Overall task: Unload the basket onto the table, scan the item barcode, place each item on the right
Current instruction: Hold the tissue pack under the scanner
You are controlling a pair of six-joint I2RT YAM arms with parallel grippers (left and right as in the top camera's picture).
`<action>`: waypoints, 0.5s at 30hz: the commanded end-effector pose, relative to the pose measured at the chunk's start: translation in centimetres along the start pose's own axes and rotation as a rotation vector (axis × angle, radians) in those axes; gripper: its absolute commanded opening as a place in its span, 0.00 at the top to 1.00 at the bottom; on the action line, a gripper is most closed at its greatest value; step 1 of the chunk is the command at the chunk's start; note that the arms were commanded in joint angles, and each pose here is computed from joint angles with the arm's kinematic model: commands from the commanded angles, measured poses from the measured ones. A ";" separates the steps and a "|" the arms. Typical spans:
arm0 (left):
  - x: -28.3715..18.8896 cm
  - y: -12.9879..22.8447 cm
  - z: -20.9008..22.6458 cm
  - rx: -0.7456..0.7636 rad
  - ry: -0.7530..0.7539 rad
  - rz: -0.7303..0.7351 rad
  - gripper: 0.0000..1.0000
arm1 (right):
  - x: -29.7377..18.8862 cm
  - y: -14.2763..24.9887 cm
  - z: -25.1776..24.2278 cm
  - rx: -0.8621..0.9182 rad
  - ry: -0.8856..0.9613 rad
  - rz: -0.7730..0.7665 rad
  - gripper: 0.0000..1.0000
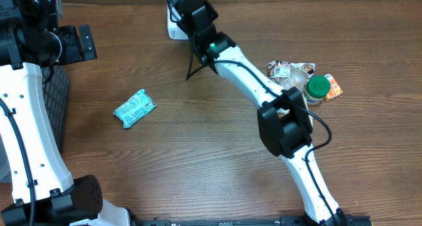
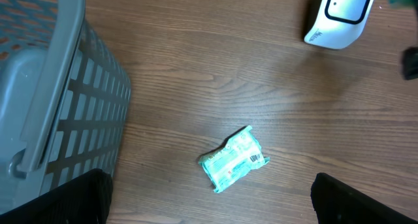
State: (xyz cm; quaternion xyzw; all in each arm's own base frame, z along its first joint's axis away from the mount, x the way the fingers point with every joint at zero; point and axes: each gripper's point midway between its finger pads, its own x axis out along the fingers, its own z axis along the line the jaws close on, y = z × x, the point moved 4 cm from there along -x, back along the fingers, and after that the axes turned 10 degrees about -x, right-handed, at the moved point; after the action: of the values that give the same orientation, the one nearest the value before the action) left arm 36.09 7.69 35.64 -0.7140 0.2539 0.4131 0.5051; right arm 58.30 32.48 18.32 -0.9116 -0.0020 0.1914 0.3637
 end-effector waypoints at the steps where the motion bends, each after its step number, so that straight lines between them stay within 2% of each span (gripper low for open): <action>1: -0.6 -0.3 -0.5 0.032 0.008 -0.024 0.00 | 1.2 1.0 1.2 -0.157 0.023 0.007 0.96; 15: -0.6 -0.3 -0.5 0.032 0.008 -0.024 0.00 | 1.6 1.8 2.2 -0.230 0.049 0.042 0.96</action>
State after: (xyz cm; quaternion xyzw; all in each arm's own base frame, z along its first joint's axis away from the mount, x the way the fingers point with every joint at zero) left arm 36.09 7.69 35.63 -0.7140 0.2540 0.4132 0.5050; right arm 58.99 32.79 14.87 -0.9451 -0.0096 0.1871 0.2677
